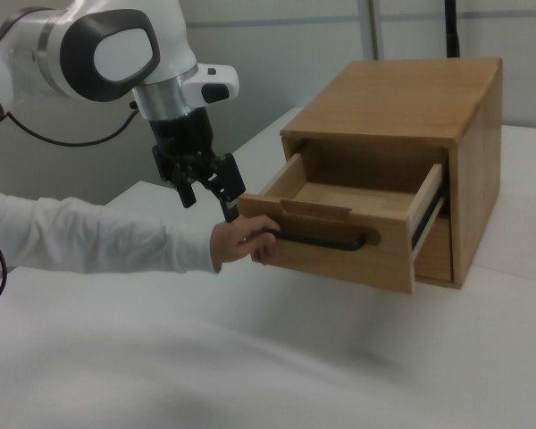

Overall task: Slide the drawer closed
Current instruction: 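Lower the gripper toward the black handle of the open wooden drawer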

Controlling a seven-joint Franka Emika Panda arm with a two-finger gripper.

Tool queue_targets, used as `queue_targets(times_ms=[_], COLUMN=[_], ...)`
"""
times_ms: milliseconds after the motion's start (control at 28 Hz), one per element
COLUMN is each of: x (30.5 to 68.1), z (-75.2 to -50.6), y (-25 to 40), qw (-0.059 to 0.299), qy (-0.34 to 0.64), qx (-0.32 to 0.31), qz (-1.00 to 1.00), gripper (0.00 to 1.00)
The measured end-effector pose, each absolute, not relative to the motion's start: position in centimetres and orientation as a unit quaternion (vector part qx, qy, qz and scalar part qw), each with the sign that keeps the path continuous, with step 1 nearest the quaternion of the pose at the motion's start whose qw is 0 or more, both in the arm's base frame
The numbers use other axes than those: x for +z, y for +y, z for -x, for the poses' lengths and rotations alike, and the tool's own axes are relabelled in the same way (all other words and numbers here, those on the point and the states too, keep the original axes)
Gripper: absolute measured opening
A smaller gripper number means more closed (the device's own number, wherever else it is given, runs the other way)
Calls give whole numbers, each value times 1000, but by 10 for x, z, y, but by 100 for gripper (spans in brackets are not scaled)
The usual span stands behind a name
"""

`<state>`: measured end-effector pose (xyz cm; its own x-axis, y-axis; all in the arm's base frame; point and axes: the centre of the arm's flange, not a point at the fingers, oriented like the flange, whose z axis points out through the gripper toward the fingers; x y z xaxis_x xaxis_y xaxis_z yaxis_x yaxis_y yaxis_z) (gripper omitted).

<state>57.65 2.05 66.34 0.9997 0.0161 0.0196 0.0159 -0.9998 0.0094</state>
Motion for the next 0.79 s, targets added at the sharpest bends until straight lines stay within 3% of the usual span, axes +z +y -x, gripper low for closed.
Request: queue_targets(times_ms=[179, 250, 429, 643, 786], x=[668, 667, 658, 623, 599], z=[-576, -577, -581, -599, -611], y=[21, 21, 20, 14, 8], qw=[4, 5, 16, 43, 57], qy=[7, 8, 9, 7, 5], qx=[15, 14, 7, -23, -44], qz=[-1000, -1000, -1000, -999, -997], gripper=[94, 83, 67, 39, 27])
